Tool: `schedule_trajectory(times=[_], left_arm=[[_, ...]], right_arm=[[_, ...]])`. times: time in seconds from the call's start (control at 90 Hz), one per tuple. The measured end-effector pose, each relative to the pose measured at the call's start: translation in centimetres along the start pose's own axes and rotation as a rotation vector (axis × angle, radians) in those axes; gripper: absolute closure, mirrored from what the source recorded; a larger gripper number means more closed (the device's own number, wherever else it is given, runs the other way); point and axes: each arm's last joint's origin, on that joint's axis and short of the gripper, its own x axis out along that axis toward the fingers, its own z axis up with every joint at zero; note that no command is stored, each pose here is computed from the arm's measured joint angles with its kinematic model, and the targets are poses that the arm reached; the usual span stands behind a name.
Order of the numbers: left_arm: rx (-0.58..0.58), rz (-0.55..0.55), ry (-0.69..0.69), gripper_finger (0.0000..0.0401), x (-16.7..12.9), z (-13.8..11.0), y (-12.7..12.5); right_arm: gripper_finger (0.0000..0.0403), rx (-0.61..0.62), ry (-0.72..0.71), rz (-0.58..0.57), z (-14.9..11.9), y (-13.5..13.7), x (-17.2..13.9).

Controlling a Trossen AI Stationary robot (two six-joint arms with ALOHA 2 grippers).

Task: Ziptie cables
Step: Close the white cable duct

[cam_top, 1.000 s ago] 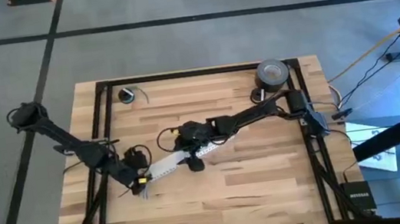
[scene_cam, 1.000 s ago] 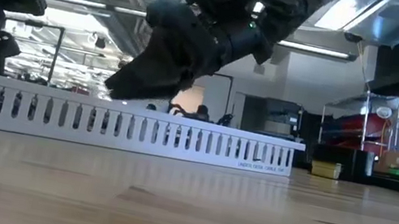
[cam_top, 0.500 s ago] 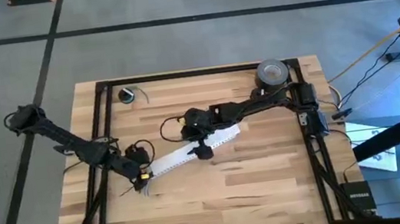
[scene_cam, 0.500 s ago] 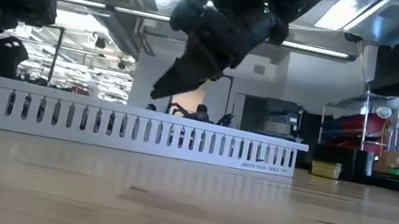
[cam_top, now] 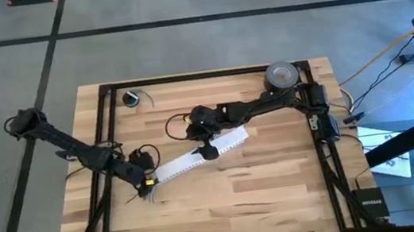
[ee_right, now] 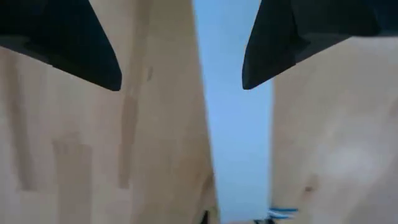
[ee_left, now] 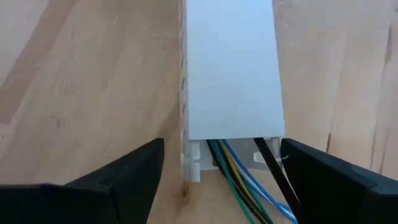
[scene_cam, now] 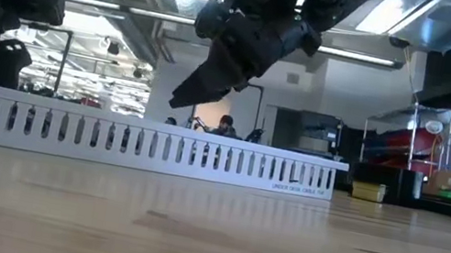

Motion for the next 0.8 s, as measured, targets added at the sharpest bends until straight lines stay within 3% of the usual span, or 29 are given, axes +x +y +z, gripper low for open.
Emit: schedule_trajectory(times=[0.322, 0.8], left_arm=[[-0.01, 0.005, -0.007, 0.0095, 0.0, 0.0, 0.0], [-0.037, 0.004, -0.009, 0.0095, 0.0, 0.0, 0.0]], right_arm=[[0.0084, -0.022, -0.064, -0.058, 0.7, -0.2, 0.0], [0.0084, 0.006, -0.051, -0.025, 0.4, -1.1, -0.5]])
